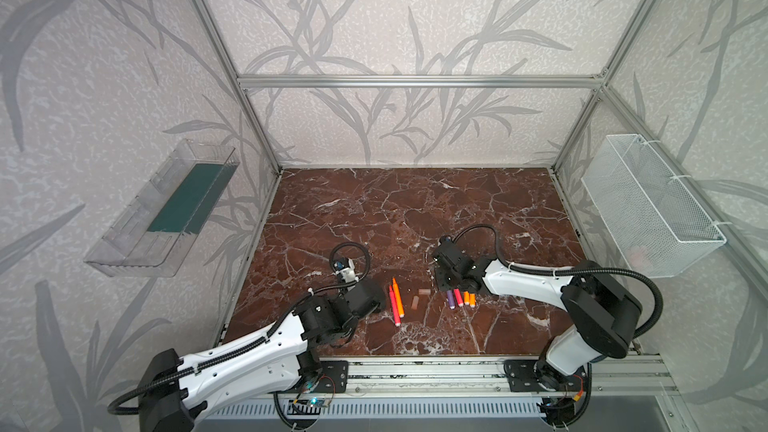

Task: Insert the pens into the pen caps
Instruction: 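Lay the capped purple marker down with the right gripper while the left moves over, then lower the left gripper and grasp the uncapped pink marker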

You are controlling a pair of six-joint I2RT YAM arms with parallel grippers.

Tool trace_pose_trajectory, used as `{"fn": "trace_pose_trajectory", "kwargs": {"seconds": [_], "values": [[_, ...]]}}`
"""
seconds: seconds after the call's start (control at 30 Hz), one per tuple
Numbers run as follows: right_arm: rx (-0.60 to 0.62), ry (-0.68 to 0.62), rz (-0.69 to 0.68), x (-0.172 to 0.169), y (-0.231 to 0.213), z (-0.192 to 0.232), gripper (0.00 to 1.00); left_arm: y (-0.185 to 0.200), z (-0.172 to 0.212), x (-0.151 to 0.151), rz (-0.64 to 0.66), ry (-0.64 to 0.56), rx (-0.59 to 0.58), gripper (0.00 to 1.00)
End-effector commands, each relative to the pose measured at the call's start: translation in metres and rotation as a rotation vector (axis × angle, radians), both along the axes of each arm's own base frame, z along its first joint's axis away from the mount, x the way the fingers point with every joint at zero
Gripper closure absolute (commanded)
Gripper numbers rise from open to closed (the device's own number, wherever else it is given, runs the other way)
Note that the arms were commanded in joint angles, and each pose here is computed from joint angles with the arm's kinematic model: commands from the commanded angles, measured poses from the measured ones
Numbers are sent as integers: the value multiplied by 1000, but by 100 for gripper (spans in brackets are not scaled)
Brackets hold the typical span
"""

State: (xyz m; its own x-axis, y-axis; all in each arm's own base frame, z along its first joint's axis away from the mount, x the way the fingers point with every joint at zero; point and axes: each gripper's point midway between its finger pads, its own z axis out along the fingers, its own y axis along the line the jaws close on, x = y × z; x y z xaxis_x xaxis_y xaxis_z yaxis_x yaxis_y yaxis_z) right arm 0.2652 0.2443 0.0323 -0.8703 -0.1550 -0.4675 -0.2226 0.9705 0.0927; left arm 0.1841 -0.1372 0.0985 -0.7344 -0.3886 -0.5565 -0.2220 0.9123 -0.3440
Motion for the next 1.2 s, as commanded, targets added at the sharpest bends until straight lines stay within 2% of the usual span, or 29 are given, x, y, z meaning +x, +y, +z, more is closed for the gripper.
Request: {"fn": "trace_pose_trajectory", "kwargs": {"seconds": [0.0,0.13,0.27,0.53,0.73,0.9,1.03,1.17], "values": [[-82,12,-7,2,-12,-5,96,13,-16,-9,47,51,23,40],[-104,0,-25,4,-18,-4,85,11,-23,-14,32,75,3,44],[-115,-17,-34,6,-21,1,78,4,-29,-16,10,100,-14,44],[-84,-45,-35,6,-21,17,68,-19,-40,-20,-33,184,-45,45],[-29,-91,-35,4,-22,39,64,-40,-47,-22,-75,218,-64,48],[11,-113,-29,1,-23,50,62,-56,-50,-22,-120,237,-23,49],[29,-114,-25,-2,-23,52,62,-68,-55,-23,-152,255,2,53],[40,-111,-23,-4,-23,50,61,-71,-59,-22,-145,259,26,54]]}}
